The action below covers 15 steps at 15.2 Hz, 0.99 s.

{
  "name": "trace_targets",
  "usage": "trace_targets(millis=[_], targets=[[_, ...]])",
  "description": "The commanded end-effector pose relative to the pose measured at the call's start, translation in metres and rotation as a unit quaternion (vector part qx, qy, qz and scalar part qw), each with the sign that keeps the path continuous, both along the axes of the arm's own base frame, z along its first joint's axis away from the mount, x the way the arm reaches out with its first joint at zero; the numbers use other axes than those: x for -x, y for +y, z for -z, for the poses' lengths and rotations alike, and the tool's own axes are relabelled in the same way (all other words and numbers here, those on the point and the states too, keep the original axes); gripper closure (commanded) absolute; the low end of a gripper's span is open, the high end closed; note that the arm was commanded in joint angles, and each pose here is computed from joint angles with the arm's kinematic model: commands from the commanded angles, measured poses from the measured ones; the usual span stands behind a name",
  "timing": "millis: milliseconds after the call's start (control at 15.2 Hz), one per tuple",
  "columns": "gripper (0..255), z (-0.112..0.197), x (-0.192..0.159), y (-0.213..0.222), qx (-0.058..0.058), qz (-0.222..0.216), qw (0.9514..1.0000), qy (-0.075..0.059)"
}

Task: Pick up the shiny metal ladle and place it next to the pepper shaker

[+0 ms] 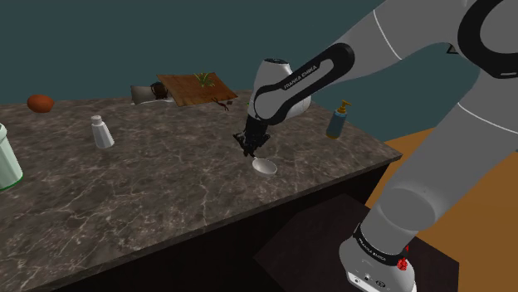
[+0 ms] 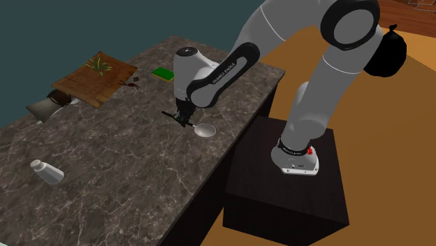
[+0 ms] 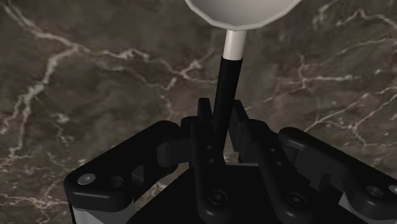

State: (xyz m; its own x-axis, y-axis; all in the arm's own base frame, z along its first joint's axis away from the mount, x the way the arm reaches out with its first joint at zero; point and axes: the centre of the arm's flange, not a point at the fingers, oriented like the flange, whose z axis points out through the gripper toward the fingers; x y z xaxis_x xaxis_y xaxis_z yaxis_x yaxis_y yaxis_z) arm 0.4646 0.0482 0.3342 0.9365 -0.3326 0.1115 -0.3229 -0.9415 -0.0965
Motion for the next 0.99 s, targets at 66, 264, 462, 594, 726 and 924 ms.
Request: trace_targets(millis=[66, 264, 462, 594, 726, 924], targets=[[255, 0.000, 0.000, 0.000, 0.000, 0.000, 1.0000, 0.001], [255, -0.009, 0.000, 0.000, 0.000, 0.000, 1.0000, 0.001], [255, -0.025, -0.001, 0.000, 0.000, 0.000, 1.0000, 0.001], [255, -0.036, -0.001, 0.000, 0.000, 0.000, 1.0000, 0.001], [255, -0.046, -0.001, 0.000, 0.000, 0.000, 1.0000, 0.001], [255, -0.062, -0.001, 0.000, 0.000, 0.000, 1.0000, 0.001]])
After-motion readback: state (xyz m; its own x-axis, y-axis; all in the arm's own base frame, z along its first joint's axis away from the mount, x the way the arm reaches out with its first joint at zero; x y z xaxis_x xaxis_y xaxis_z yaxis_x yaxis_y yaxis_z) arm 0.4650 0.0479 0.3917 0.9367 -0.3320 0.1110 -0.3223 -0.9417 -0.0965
